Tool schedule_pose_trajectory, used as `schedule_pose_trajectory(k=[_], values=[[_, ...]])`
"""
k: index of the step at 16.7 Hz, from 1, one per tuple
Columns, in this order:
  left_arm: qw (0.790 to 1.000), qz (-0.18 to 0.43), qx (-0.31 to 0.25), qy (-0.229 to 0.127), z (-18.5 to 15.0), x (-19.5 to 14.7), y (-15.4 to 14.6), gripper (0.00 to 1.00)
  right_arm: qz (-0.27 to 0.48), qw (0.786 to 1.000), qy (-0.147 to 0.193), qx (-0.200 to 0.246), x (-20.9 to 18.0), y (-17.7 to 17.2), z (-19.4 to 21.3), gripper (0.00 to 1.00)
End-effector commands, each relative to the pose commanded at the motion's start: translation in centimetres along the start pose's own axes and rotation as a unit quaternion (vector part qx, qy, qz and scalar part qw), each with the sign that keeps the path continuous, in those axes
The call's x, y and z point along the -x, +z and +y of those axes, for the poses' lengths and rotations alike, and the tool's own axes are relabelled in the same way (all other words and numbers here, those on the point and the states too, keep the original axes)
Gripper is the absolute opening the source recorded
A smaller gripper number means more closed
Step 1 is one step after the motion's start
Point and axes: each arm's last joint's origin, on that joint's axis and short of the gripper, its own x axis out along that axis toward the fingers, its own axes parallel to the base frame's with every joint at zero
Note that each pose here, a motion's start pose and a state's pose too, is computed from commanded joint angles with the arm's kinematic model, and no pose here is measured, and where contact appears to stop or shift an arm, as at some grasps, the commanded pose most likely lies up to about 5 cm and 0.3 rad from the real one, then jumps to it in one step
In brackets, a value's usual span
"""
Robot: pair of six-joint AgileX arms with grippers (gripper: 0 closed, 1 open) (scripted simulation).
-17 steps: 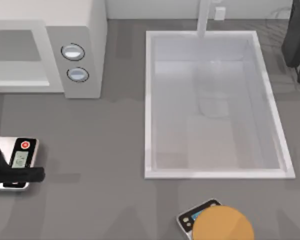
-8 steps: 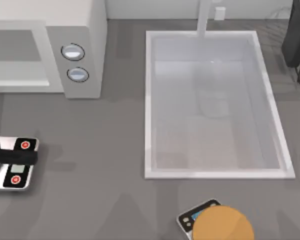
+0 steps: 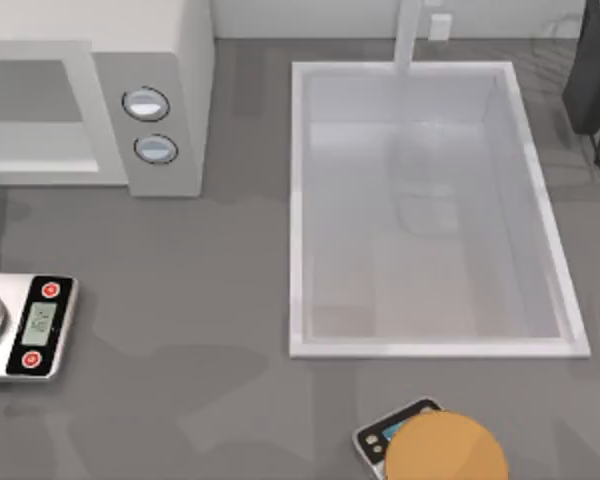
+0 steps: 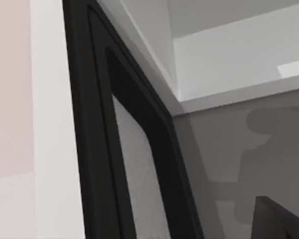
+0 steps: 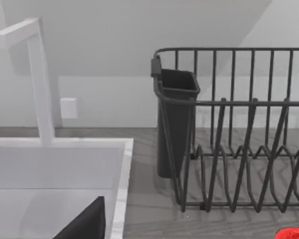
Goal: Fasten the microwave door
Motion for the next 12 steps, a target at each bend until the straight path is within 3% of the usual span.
schedule_pose_trajectory(k=[3,6,9,12], values=[[0.996,0.062,0.042,-0.038,8.0,-1.7,-2.1,0.0,0.0,1.0,0.0,0.0,0.0,0.0,0.0,1.0],[0.99,0.074,0.097,-0.074,14.3,-1.5,-5.6,0.0,0.0,1.0,0.0,0.0,0.0,0.0,0.0,1.0],[0.985,0.061,0.135,-0.094,17.9,-0.6,-8.2,0.0,0.0,1.0,0.0,0.0,0.0,0.0,0.0,1.0],[0.983,0.054,0.145,-0.099,18.9,-0.2,-8.9,0.0,0.0,1.0,0.0,0.0,0.0,0.0,0.0,1.0]])
